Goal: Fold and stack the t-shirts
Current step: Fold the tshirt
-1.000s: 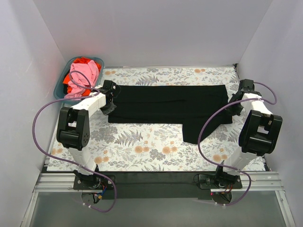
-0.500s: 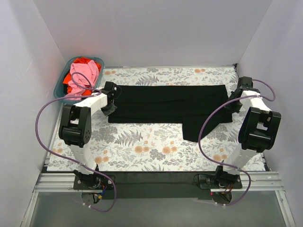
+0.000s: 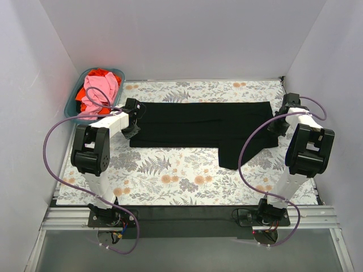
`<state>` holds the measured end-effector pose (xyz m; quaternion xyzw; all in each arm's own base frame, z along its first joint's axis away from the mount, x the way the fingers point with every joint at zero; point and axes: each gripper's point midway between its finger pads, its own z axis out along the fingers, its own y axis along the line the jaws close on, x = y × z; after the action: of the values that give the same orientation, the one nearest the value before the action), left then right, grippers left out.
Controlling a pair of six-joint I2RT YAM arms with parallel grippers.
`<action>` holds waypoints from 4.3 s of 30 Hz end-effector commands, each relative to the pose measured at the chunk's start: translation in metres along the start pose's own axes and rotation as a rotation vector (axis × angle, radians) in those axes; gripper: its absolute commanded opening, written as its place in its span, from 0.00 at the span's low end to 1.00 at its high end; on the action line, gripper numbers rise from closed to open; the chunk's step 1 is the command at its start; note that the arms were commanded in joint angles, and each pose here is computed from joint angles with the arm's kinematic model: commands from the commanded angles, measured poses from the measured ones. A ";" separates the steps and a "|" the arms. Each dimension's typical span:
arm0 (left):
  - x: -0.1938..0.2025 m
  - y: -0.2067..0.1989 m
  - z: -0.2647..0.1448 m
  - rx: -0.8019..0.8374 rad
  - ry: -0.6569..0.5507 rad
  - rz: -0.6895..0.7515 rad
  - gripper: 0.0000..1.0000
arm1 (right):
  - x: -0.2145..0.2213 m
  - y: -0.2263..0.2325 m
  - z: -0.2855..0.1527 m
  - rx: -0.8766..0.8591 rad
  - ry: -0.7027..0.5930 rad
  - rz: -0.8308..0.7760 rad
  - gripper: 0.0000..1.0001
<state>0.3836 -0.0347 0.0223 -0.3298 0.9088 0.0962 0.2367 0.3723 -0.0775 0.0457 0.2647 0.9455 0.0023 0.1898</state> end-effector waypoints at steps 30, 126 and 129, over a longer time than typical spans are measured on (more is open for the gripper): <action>-0.050 -0.003 -0.028 0.016 -0.138 -0.078 0.00 | -0.037 -0.005 -0.009 0.031 -0.123 -0.017 0.01; 0.031 0.054 -0.083 0.283 -0.242 0.095 0.78 | -0.028 0.154 -0.033 -0.287 -0.253 -0.163 0.01; 0.031 0.054 -0.082 0.283 -0.241 0.097 0.78 | -0.040 0.158 -0.033 -0.292 -0.267 -0.152 0.01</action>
<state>0.2961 -0.0414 0.0756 -0.2376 0.8980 0.0086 0.3702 0.4496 0.0450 0.0896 0.1534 0.9305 0.0829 0.3221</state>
